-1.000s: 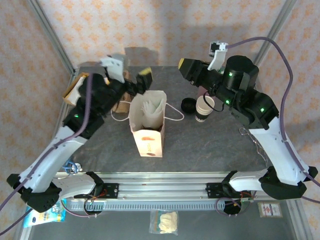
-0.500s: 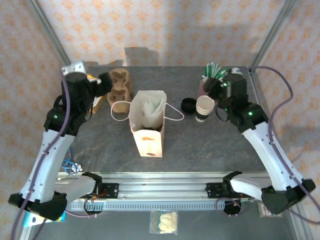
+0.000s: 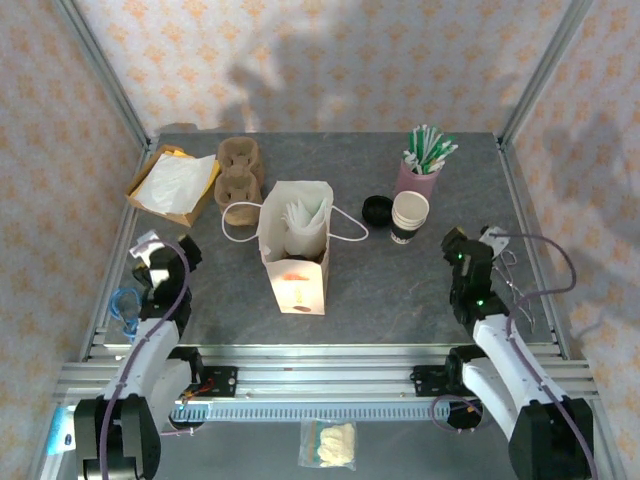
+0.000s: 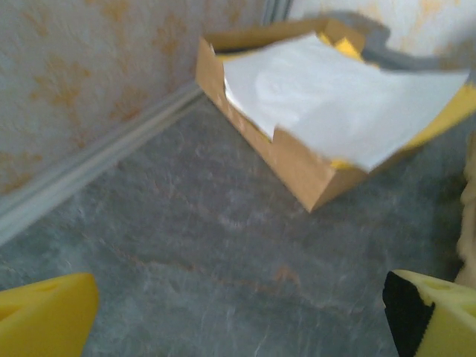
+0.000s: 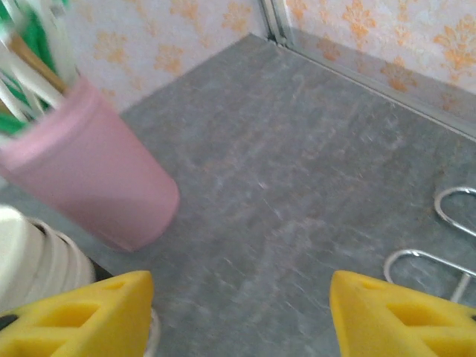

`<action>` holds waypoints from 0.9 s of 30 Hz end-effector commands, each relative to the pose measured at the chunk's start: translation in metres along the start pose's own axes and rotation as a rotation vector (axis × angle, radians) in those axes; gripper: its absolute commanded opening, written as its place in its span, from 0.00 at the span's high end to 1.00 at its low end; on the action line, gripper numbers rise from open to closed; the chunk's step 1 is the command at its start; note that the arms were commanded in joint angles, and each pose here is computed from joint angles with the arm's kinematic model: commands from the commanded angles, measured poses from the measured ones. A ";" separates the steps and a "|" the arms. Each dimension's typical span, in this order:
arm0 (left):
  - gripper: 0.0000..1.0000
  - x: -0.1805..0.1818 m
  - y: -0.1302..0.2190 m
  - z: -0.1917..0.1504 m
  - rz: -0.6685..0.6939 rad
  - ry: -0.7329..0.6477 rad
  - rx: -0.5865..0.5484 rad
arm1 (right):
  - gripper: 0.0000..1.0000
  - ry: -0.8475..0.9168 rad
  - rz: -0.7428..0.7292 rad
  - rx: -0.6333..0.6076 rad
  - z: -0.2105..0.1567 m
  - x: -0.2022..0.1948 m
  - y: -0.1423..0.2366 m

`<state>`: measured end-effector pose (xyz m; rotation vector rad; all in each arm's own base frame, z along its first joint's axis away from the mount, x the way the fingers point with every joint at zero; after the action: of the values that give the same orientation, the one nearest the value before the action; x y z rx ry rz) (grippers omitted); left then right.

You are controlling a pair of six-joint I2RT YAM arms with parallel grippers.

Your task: Pack the takeout coffee

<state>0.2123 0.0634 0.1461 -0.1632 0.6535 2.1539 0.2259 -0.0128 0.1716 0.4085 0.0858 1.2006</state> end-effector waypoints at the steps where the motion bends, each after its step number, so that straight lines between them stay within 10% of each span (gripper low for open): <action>1: 0.01 -0.027 0.003 0.025 -0.262 0.028 -0.227 | 0.33 0.067 0.043 -0.239 0.019 0.005 0.000; 15: 0.01 -0.067 -0.038 -0.007 -0.516 -0.135 -0.193 | 0.22 0.269 0.142 -0.294 -0.005 0.032 -0.047; 27: 0.01 -0.070 -0.043 -0.013 -0.442 -0.151 -0.201 | 0.00 0.232 0.144 -0.220 -0.015 0.025 -0.072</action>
<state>0.2824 0.0300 0.1287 -0.1950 0.3491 1.7722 0.2893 -0.0071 0.1271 0.0992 0.1684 1.3650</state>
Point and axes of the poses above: each hand's point on the last joint's axis, 136 mm out from that joint toward the fingers, its own y axis back along the fingers, its own x axis along the line the jaws close on, z = x × y, the point moved 8 cm from there along y, back along the fingers, and after that the axes turned 11 degrees about y, right-handed, at the moved point
